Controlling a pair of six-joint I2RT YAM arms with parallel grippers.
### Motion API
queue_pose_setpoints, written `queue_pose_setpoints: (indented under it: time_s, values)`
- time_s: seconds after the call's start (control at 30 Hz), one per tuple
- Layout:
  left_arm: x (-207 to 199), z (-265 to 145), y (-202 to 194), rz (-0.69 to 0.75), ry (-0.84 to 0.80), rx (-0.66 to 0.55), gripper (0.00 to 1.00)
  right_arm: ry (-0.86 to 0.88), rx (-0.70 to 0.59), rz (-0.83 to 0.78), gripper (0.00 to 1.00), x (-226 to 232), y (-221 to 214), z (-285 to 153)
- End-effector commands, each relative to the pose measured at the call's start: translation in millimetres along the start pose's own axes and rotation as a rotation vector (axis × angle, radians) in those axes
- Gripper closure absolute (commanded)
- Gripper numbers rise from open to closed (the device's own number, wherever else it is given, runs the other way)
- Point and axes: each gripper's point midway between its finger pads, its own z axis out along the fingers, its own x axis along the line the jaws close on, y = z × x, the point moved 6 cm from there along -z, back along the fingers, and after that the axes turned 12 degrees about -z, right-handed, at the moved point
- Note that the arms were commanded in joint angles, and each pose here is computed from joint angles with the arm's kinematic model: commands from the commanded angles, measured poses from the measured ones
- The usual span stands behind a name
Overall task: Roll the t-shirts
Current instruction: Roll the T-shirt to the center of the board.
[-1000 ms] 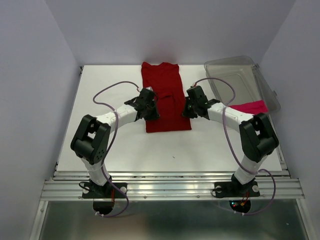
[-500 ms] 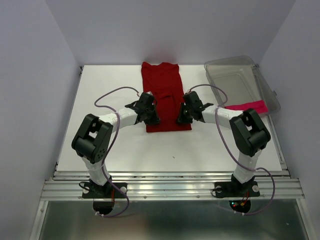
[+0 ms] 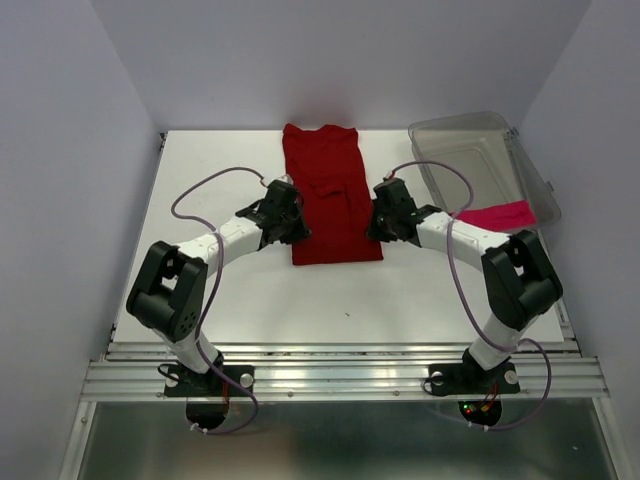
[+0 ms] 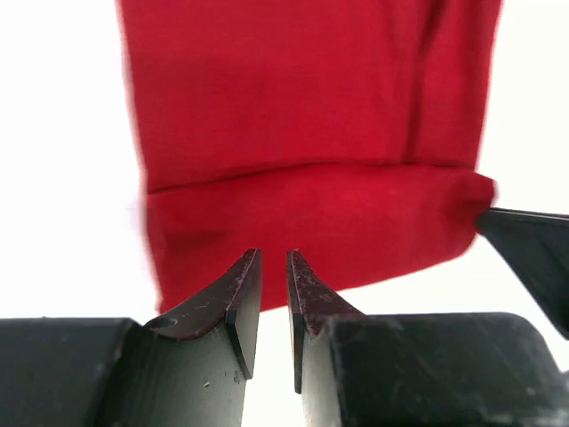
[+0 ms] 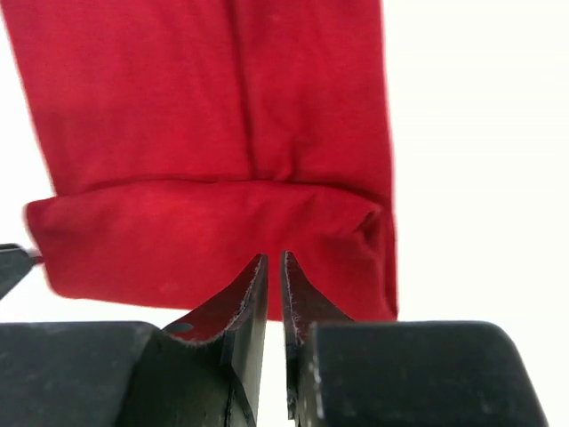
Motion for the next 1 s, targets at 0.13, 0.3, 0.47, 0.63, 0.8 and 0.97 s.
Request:
queue_pose_setpoints:
  time_s: [0.13,0.3,0.47,0.63,0.8,0.97]
  values:
    - [36.5,19.1,-9.0,-0.012,0.106,0.024,0.71,-0.122,0.067,-0.018,0.86,-27.0,-13.3,32.1]
    - [56.5,23.8,-25.3,-0.014,0.142,0.066,0.72,-0.092,0.119,-0.001,0.87,-30.8,-37.4,33.7]
    - [66.7,9.8,-38.5,-0.014,0.118,0.089,0.73,-0.036,0.145,0.007,0.87,-27.1,-58.3,15.9]
    - [75.2,-9.1,-52.6,-0.020,0.099,0.105,0.72,-0.030,0.182,0.004,0.87,-26.4,-88.8,-8.4]
    - [70.2,-33.5,-62.0,-0.020,0.058,0.111,0.70,-0.018,0.149,-0.005,0.83,-31.8,-89.9,-37.6]
    - [66.4,-59.1,-57.2,-0.013,0.046,0.057,0.66,-0.047,0.083,-0.018,0.79,-35.3,-74.9,-64.3]
